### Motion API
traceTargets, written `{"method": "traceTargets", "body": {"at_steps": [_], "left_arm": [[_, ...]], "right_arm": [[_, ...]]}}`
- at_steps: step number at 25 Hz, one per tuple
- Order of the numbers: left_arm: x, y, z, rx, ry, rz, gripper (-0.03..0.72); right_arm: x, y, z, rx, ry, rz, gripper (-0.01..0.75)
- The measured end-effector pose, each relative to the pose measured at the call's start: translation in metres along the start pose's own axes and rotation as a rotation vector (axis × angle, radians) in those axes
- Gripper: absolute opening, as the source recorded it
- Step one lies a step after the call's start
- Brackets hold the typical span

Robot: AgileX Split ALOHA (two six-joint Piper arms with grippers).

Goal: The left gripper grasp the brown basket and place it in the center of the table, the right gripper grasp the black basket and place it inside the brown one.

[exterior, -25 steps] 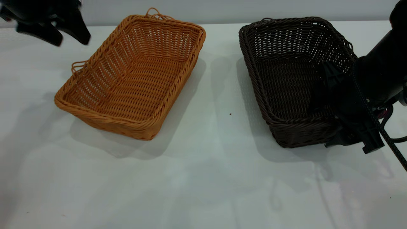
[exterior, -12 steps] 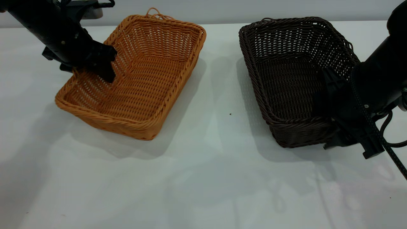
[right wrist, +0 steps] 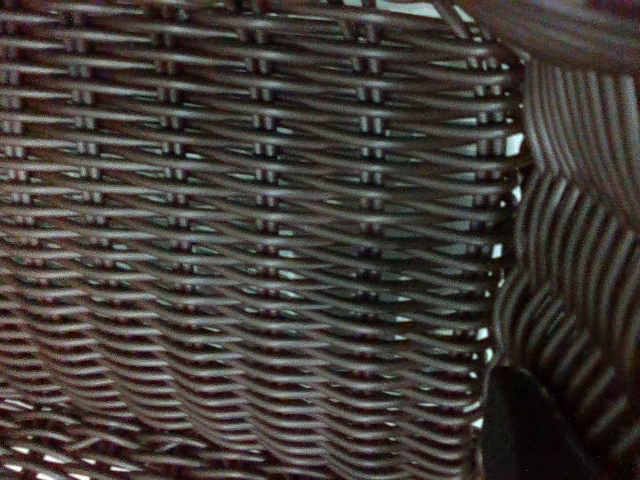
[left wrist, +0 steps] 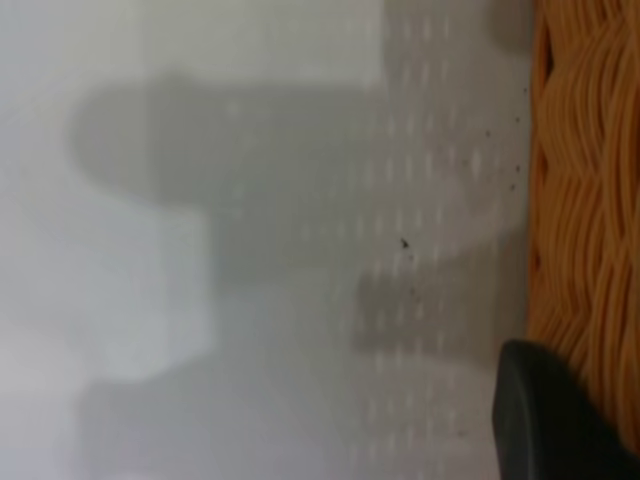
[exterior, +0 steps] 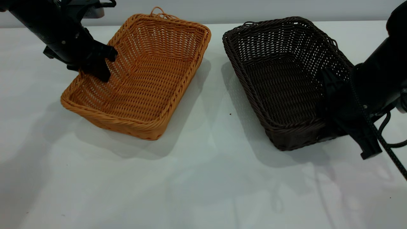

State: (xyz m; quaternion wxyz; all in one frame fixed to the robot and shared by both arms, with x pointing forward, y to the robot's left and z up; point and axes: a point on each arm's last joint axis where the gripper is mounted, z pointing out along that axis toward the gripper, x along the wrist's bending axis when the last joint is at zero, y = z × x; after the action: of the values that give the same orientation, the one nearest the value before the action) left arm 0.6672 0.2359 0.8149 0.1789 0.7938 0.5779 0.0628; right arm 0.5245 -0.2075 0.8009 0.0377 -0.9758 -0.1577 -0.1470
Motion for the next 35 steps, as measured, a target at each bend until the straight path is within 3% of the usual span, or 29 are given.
{"method": "traceTargets", "body": {"at_steps": [5,8,12,16,23,35], "left_arm": [[0.002,-0.001,0.0,0.011,0.018,0.114,0.076],[0.0,0.0,0.0,0.004,0.024,0.211,0.076],[-0.016,0.007,0.003,-0.033,0.044,0.476,0.076],[-0.05,0.015,0.007,-0.083,0.068,0.817,0.076],[-0.116,0.023,0.012,-0.18,0.116,1.184,0.076],[-0.15,0.021,0.013,-0.218,0.111,1.287,0.087]], "right_arm": [[0.03,0.033,-0.024,-0.024,0.136,-0.14,0.097],[0.06,0.063,-0.053,0.012,0.305,-0.288,0.097],[0.092,0.079,-0.096,0.185,0.536,-0.522,0.097],[0.108,0.076,-0.128,0.35,0.668,-0.692,0.097],[0.117,0.074,-0.142,0.384,0.717,-0.772,0.097],[0.117,0.074,-0.142,0.381,0.716,-0.794,0.097]]}}
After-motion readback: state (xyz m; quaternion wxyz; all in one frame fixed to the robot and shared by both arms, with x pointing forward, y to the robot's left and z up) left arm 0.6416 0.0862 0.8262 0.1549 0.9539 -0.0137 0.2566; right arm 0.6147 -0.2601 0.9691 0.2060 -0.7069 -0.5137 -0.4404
